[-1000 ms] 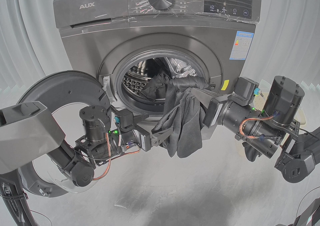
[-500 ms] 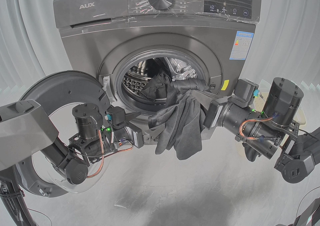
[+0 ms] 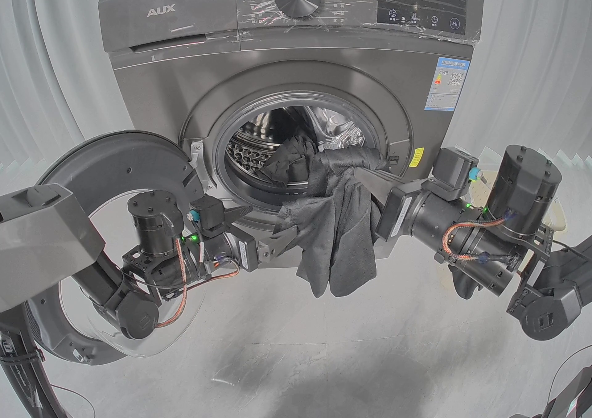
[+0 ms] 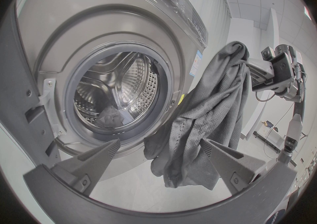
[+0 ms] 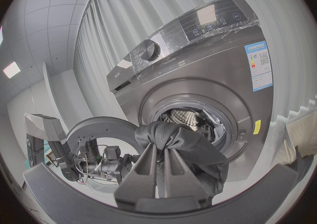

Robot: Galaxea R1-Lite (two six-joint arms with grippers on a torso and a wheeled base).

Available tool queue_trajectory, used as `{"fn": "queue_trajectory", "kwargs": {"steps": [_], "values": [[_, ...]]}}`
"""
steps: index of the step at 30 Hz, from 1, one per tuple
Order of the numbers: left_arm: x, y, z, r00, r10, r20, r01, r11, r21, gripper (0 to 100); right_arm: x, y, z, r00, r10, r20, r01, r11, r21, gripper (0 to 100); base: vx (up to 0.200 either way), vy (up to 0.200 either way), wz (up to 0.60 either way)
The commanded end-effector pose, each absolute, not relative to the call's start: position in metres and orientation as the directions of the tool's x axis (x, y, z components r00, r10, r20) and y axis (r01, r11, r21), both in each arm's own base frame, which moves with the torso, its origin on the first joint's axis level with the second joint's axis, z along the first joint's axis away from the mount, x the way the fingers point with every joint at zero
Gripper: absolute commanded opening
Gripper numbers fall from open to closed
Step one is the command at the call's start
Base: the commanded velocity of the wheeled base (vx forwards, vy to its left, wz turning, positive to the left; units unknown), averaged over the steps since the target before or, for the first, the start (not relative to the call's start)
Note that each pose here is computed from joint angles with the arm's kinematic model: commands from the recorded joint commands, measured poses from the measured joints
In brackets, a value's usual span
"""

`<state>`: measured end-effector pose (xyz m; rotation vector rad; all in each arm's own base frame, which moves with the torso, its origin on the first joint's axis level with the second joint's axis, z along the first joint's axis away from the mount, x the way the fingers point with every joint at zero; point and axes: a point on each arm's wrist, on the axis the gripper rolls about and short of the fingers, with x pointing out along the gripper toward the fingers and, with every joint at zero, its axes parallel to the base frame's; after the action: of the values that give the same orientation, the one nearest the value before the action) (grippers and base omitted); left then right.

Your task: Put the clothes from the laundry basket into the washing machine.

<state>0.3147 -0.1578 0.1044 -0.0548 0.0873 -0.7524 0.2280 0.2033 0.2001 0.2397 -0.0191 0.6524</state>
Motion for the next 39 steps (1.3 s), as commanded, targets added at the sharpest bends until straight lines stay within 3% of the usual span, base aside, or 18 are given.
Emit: {"fn": "queue_trajectory", "kwargs": {"steps": [1, 6, 27, 28, 39], "values": [[0.312, -0.166, 0.103, 0.708, -0.704, -0.061, 0.699, 0.71, -0.083, 100, 0.229, 0.206, 0.2, 0.794, 0.599, 0.105, -0.607, 0.765, 0.215, 0, 0.0, 0.0, 0.0], [0.308, -0.173, 0.101, 0.684, -0.726, -0.068, 0.721, 0.687, -0.086, 100, 0.232, 0.206, 0.197, 0.796, 0.595, 0.111, -0.604, 0.767, 0.216, 0, 0.0, 0.0, 0.0], [0.326, -0.182, 0.08, 0.678, -0.733, -0.046, 0.728, 0.68, -0.09, 100, 0.23, 0.207, 0.197, 0.793, 0.599, 0.113, -0.608, 0.764, 0.216, 0, 0.0, 0.0, 0.0], [0.326, -0.183, 0.08, 0.677, -0.734, -0.046, 0.729, 0.678, -0.09, 0, 0.23, 0.207, 0.197, 0.794, 0.598, 0.113, -0.607, 0.765, 0.216, 0, 0.0, 0.0, 0.0], [0.326, -0.18, 0.096, 0.683, -0.729, 0.044, 0.73, 0.68, -0.071, 0, 0.23, 0.208, 0.193, 0.792, 0.602, 0.099, -0.608, 0.764, 0.217, 0, 0.0, 0.0, 0.0]]}}
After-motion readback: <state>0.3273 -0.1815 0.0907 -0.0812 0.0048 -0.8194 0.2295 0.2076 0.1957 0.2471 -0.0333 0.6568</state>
